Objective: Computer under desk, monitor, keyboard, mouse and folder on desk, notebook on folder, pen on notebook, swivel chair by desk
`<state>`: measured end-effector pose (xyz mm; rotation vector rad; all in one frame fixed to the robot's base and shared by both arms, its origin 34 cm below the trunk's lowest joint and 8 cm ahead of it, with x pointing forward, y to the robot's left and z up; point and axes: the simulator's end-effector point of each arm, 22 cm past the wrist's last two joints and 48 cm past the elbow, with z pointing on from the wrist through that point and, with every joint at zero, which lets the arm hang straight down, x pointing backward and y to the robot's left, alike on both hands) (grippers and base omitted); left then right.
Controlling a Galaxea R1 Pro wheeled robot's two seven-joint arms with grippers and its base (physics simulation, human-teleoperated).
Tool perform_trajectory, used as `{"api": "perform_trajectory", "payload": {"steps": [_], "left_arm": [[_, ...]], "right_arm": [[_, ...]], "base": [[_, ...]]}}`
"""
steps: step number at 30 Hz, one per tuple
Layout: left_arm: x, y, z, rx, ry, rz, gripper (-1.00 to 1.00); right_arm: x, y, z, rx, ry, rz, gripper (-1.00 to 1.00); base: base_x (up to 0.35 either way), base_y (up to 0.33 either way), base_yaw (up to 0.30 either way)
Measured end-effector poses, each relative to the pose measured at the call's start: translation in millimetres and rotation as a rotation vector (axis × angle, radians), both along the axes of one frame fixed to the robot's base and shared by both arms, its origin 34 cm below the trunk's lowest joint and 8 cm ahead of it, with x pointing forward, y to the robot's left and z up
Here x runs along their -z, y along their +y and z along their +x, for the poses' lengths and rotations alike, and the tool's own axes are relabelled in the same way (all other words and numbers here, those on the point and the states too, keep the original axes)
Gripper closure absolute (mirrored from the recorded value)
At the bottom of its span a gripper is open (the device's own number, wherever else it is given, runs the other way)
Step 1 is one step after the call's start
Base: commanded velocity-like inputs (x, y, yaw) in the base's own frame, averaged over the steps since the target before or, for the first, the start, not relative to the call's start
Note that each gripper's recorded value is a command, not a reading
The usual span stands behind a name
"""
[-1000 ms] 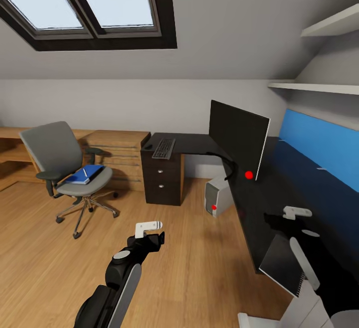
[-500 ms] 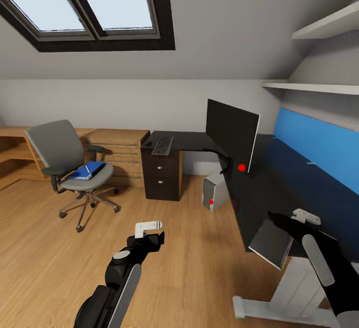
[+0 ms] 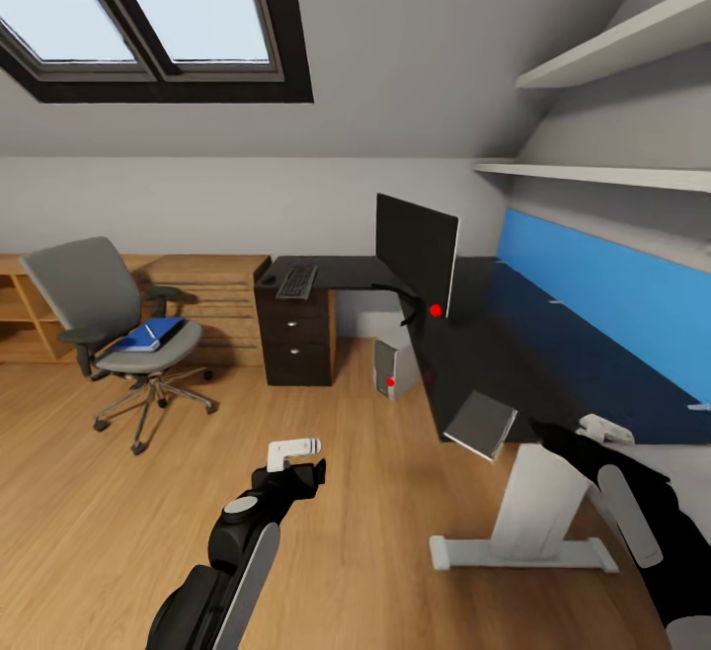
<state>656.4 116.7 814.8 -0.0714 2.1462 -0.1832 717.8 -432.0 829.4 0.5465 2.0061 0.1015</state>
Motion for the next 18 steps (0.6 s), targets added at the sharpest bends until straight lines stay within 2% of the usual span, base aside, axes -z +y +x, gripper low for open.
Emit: {"api": "perform_trajectory", "payload": {"steps": [2,4,9,10,18], "left_arm": [[0.0,0.0,0.0,0.0,0.0,0.0,-1.0],[0.1,0.0,-0.2,0.0,0.001,0.0,-1.0],[-1.5,-0.3,-0.1,0.0,-0.002,-0.001,-1.0],[-2.1,0.2,0.3,-0.002,-0.007,-0.004,-1.0],[11.3,-0.1,-0.7,-0.005,-0.008,-0.006,-1.0]], "right_arm": [[0.1,0.1,0.0,0.0,0.0,0.001,-1.0],[-0.3,2.7,0.5,-0.001,-0.006,0.027,-1.0],[3.1,7.5,0.6,-0.002,-0.01,0.086,-1.0],[12.7,8.3,-1.9,0.002,0.0,0.123,-1.0],[39.8,9.0,-6.9,0.03,-0.001,0.253,-1.0]], "base": [[-0.323,0.0,-0.015],[-0.245,0.0,-0.005],[-0.087,0.0,-0.002],[-0.019,0.0,0.0],[-0.005,0.0,0.0]]}}
